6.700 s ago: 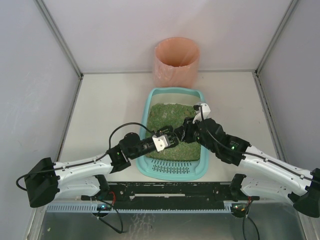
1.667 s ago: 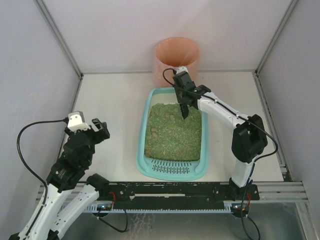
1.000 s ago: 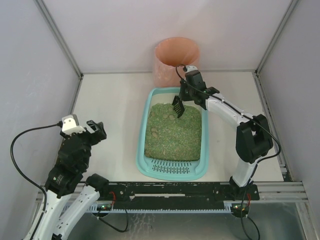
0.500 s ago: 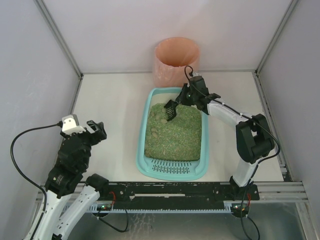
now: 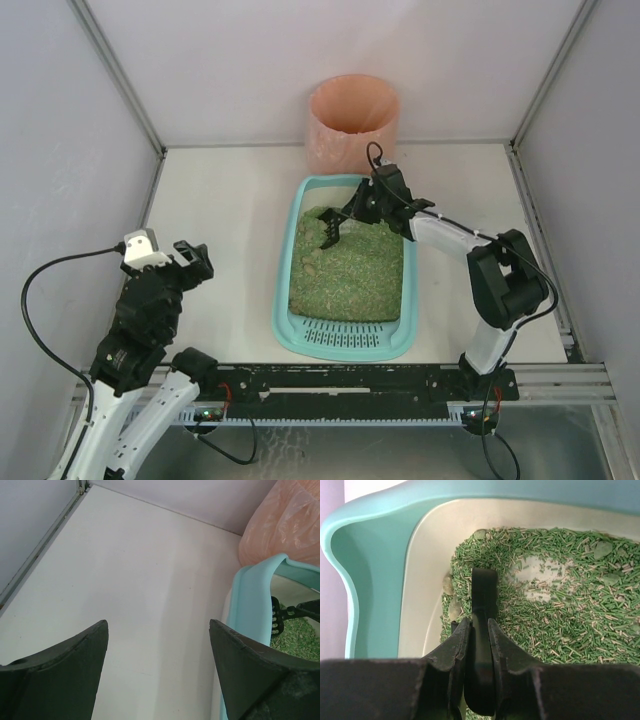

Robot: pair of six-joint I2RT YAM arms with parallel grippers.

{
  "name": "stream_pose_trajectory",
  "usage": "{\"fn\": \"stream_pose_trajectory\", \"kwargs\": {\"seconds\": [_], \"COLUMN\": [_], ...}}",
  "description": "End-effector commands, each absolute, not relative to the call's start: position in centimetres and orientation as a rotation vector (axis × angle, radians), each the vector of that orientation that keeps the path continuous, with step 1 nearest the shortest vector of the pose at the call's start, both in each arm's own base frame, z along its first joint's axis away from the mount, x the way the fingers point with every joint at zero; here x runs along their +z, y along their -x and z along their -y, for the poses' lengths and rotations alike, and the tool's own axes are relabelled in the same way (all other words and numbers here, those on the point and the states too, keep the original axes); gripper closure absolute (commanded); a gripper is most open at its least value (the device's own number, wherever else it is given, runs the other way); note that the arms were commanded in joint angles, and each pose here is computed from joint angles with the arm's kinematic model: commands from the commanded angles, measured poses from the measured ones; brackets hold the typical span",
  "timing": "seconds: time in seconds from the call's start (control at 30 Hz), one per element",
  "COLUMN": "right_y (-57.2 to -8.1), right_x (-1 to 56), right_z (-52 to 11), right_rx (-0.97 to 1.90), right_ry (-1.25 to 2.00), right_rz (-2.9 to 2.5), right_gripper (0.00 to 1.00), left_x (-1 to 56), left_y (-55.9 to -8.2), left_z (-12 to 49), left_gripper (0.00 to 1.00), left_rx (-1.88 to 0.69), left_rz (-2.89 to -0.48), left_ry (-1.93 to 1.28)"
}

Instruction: Clean the litter box

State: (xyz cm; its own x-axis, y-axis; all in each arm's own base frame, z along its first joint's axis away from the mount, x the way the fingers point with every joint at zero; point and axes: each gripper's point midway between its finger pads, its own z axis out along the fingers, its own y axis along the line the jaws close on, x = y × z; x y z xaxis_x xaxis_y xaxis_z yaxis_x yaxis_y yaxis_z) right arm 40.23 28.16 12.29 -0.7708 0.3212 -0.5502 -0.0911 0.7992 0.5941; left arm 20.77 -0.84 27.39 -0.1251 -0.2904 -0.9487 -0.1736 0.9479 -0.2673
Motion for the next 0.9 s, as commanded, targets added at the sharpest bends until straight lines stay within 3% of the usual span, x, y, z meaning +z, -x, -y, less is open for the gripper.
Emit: {"fn": "stream_pose_trajectory", "kwargs": {"seconds": [0.0,0.4,0.87], "right_y": [-37.9,-37.2,-36.7], "right_x": [13.9,17.5,20.6], "right_z": [-29.0,-26.6,-24.2], "right_rx": [0.877,1.164,1.161], "right_ry": [-0.15,-0.285,-0.314], "right_rz": [-2.318,-2.114,-2.04], "right_gripper": [1.0,1.0,1.0], "left_x": [27.2,27.1,26.9], "left_y": [-21.3,-21.5,-21.6], "left_z": [1.3,1.4,1.3], "left_gripper": [0.15,0.15,0.15], "left_rx": [-0.124,-0.122,-0.11], "left_rz": [-1.702,-1.71,-1.719], "left_ry": [0.357,0.354,0.359]}}
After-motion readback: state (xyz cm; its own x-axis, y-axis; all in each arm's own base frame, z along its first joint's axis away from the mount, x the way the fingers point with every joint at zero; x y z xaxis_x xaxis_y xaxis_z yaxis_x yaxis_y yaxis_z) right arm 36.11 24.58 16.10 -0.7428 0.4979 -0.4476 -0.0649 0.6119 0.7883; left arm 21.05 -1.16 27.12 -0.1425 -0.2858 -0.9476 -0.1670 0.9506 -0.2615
